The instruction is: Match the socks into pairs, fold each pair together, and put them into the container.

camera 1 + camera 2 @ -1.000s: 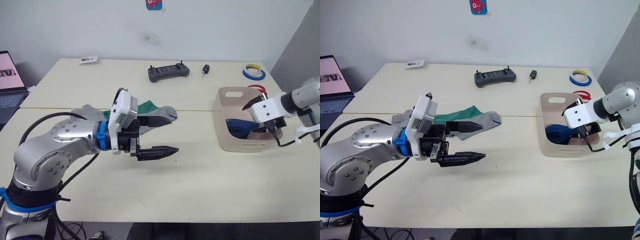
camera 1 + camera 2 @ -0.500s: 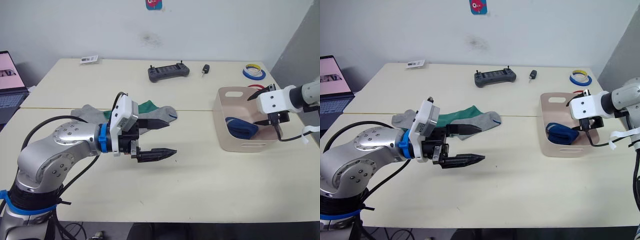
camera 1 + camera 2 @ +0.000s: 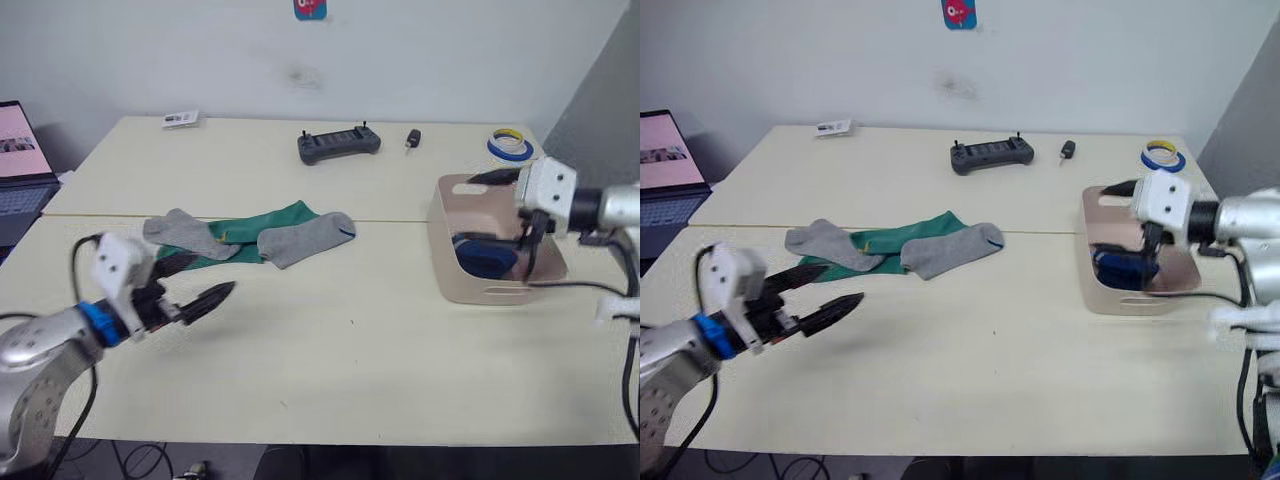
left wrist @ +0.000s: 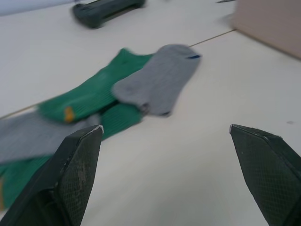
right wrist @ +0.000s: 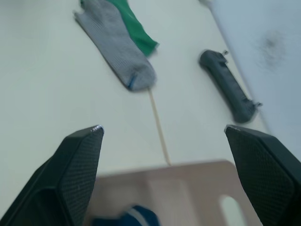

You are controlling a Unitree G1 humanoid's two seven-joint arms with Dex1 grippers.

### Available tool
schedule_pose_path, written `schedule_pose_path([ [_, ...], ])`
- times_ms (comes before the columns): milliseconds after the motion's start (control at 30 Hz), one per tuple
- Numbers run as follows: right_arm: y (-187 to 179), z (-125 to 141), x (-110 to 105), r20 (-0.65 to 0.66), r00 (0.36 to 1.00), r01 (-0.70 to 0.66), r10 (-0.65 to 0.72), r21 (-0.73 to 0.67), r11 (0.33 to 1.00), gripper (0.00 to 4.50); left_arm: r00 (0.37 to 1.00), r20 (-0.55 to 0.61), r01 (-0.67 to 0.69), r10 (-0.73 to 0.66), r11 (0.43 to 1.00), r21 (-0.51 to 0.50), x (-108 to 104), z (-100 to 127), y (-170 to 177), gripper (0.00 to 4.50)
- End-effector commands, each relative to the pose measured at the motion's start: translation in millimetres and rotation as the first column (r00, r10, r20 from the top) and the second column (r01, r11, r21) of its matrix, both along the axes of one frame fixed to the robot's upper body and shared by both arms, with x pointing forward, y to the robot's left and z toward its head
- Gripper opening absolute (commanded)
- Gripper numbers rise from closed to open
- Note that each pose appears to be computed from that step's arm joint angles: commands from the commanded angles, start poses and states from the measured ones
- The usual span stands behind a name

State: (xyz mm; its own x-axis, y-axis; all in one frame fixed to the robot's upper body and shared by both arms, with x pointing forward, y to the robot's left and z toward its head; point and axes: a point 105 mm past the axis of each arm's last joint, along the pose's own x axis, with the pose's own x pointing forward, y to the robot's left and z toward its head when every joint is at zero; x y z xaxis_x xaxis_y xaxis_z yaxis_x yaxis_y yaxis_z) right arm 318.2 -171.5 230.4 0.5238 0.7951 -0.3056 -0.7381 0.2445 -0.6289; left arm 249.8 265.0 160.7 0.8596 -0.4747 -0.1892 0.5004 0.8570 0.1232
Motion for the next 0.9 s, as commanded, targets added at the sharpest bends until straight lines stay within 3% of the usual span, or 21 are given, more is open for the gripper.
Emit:
schedule_pose_path([
  [33, 17.5, 0.8, -27.7, -0.007, 0.999, -0.030, 0.031, 0.071, 0.997, 4.41, 0.988, 0.023, -0.154, 0.154, 0.988, 0.018, -17.5, -8.2, 40.4, 4.50],
  [233, 28.9, -22.3, -45.5, -0.096, 0.995, -0.030, 0.036, 0.069, 0.997, 4.41, 0.976, -0.023, -0.216, 0.216, 0.976, 0.002, -38.0, -24.2, 55.3, 4.50],
  [500, 49.7, -14.5, -47.2, -0.086, 0.993, -0.073, 0.083, 0.112, 0.991, 4.41, 0.994, 0.018, -0.107, 0.110, 0.987, -0.116, 7.4, -8.5, 5.7, 4.50],
  [633, 61.8, -16.5, -52.7, -0.081, 0.990, -0.105, 0.114, 0.109, 0.989, 4.41, 0.996, -0.029, -0.088, 0.083, 0.972, -0.220, 41.3, -10.8, -27.3, 4.50],
  [900, 71.0, -18.4, -56.6, -0.094, 0.988, -0.113, 0.124, 0.119, 0.986, 4.41, 0.976, -0.120, -0.209, 0.183, 0.940, -0.269, 96.6, -32.0, -50.3, 4.50],
])
